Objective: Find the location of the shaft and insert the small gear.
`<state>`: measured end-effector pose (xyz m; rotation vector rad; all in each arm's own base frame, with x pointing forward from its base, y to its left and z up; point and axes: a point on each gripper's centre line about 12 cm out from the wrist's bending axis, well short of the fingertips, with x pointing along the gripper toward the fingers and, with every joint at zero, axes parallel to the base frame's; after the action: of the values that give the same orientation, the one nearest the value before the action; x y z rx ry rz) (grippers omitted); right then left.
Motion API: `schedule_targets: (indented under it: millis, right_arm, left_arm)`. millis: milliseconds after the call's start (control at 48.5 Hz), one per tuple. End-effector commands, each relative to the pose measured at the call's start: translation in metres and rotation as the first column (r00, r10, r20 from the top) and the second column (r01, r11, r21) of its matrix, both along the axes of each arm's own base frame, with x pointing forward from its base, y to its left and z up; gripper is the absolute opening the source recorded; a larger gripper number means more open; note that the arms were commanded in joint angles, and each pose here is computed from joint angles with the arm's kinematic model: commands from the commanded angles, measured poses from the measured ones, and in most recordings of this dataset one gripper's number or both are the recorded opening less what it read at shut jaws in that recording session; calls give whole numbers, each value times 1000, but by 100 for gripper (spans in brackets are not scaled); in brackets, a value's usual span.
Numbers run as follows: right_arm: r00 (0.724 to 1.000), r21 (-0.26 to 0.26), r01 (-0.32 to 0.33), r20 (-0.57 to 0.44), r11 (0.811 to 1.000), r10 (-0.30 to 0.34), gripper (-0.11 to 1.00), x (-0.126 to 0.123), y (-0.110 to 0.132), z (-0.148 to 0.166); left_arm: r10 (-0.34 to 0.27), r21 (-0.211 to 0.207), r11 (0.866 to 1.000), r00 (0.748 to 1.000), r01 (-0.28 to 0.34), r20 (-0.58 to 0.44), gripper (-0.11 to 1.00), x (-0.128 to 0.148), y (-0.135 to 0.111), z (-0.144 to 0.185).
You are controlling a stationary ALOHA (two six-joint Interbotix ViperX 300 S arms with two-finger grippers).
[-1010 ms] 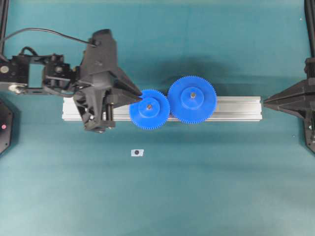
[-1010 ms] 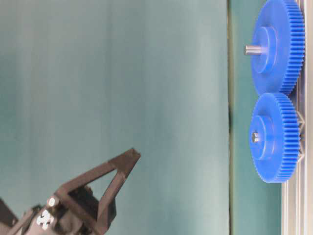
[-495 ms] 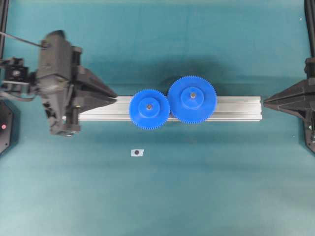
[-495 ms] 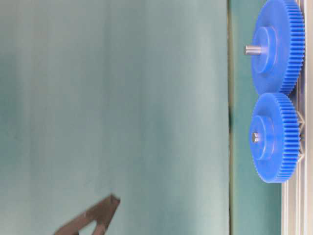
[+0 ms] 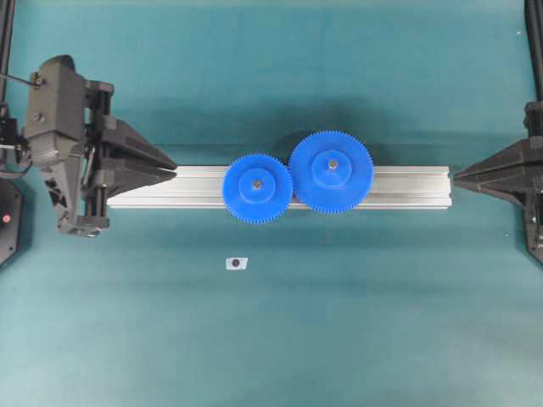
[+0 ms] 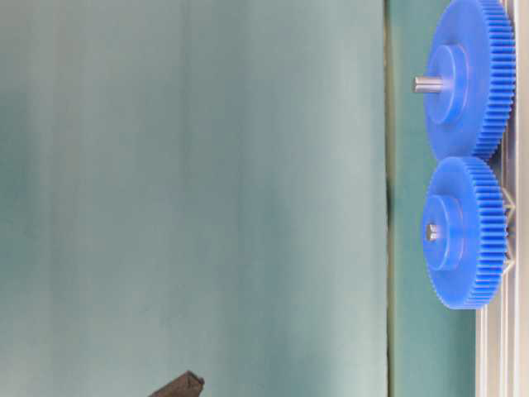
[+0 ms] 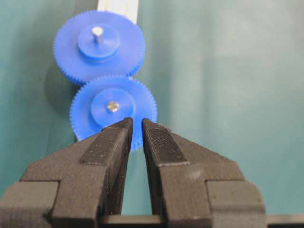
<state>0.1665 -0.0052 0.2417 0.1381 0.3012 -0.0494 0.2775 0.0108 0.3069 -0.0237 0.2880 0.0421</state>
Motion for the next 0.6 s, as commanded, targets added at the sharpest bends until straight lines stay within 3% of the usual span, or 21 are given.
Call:
schedule_targets:
  millis: [0, 577]
  right_arm:
    - [1000, 8, 4, 16, 1000, -4, 6, 1, 0, 4]
    - [1000, 8, 4, 17, 1000, -4, 6, 0, 0, 3]
  left_arm:
    - [-4, 6, 1000, 999, 4, 32, 18, -1, -1, 9]
    - [-2, 2, 1000, 1000, 2, 26, 18, -2, 0, 7]
